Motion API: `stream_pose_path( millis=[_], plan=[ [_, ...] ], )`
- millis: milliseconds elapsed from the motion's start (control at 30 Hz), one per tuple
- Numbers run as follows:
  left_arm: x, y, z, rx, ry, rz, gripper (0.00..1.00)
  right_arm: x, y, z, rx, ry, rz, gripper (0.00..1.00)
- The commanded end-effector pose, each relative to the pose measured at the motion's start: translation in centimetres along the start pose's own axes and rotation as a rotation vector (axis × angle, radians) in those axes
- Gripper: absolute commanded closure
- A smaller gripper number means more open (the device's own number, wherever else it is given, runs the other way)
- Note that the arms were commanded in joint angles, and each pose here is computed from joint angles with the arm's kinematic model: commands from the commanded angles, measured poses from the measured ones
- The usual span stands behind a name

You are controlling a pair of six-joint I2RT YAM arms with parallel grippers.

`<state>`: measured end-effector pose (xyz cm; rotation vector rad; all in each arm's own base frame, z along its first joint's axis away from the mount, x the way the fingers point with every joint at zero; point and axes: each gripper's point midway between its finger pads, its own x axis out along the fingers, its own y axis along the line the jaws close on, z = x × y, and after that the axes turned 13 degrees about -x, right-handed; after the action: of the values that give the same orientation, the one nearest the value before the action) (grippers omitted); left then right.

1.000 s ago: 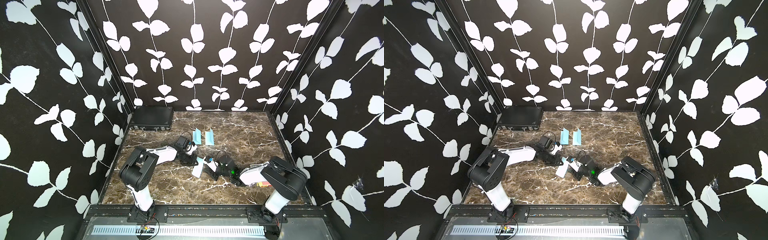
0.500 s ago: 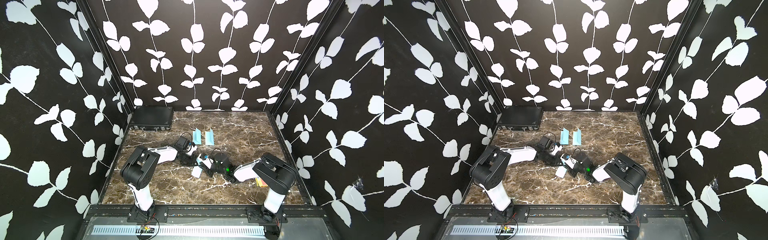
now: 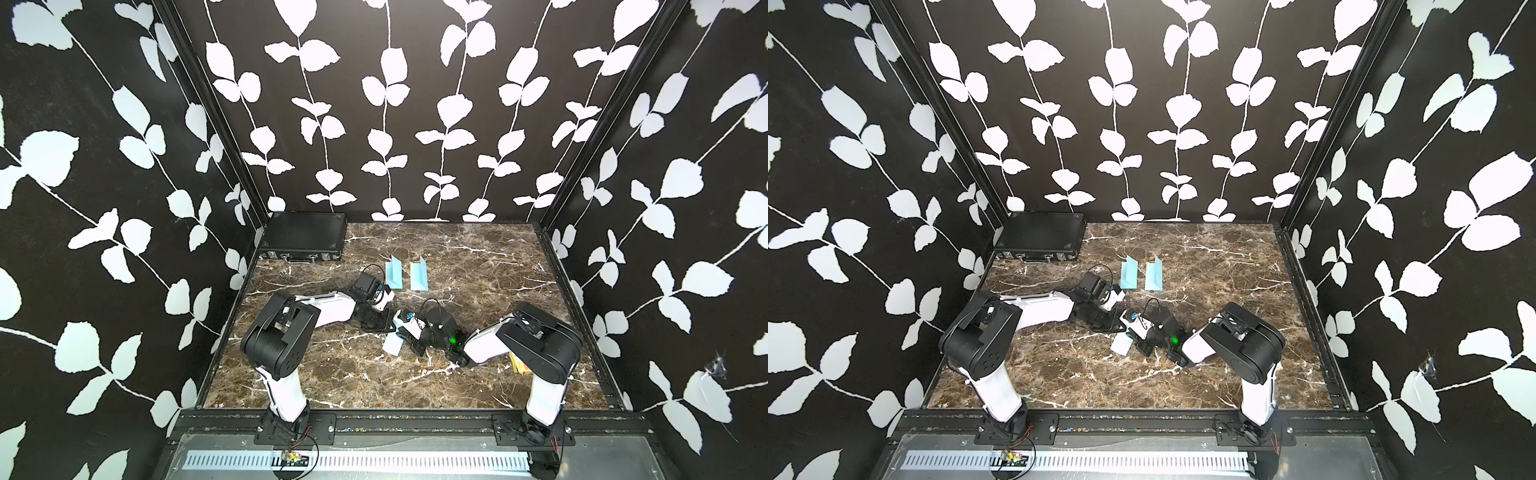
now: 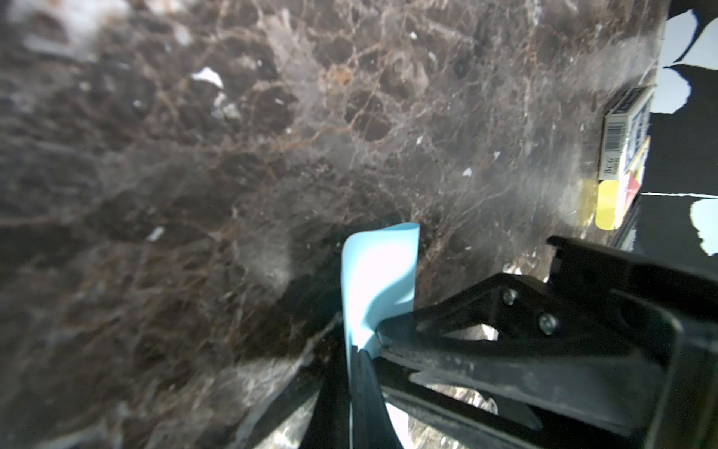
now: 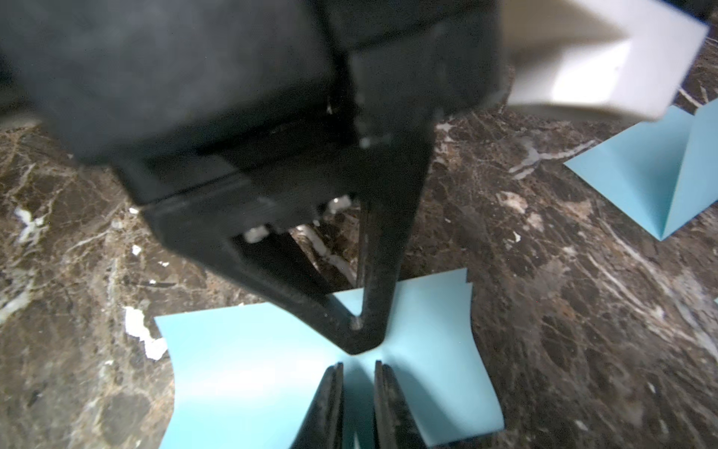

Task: Fold the square paper along the opposite sides
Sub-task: Smooth out the paper at the center of the board.

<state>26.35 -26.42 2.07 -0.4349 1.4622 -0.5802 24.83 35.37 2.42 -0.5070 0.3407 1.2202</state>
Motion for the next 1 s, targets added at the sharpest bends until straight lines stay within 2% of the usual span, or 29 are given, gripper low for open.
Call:
stream_pose_path(
  millis=[0,267,333,400,700,833,967],
  plan=[
    [0.4,1.8,-1.0,-0.023,0.033,0.081,0.90,0.8,0.1,0.4,0.001,-0.010,0.008,0.82],
    [0.3,2.0,-1.2,-0.030,0.043,0.090,0.90,1.1,0.2,0.3,0.010,-0.007,0.013,0.83],
    [0.4,2.2,-1.3,-0.035,0.048,0.098,0.93,1.2,0.2,0.4,0.011,-0.012,0.015,0.83],
    [0.3,2.4,-1.3,-0.039,0.052,0.115,1.00,1.2,0.2,0.6,0.013,-0.020,0.015,0.83],
    [0.3,3.3,-1.2,-0.032,0.050,0.164,1.00,-0.1,-0.2,4.2,0.000,-0.105,0.006,0.86],
    [0.3,3.5,-1.0,-0.028,0.041,0.175,1.00,0.9,1.1,3.3,-0.009,-0.077,0.026,0.88],
    [0.4,3.9,-0.9,-0.029,0.032,0.189,1.00,1.5,1.6,-0.1,0.008,0.010,0.010,0.89]
  ],
)
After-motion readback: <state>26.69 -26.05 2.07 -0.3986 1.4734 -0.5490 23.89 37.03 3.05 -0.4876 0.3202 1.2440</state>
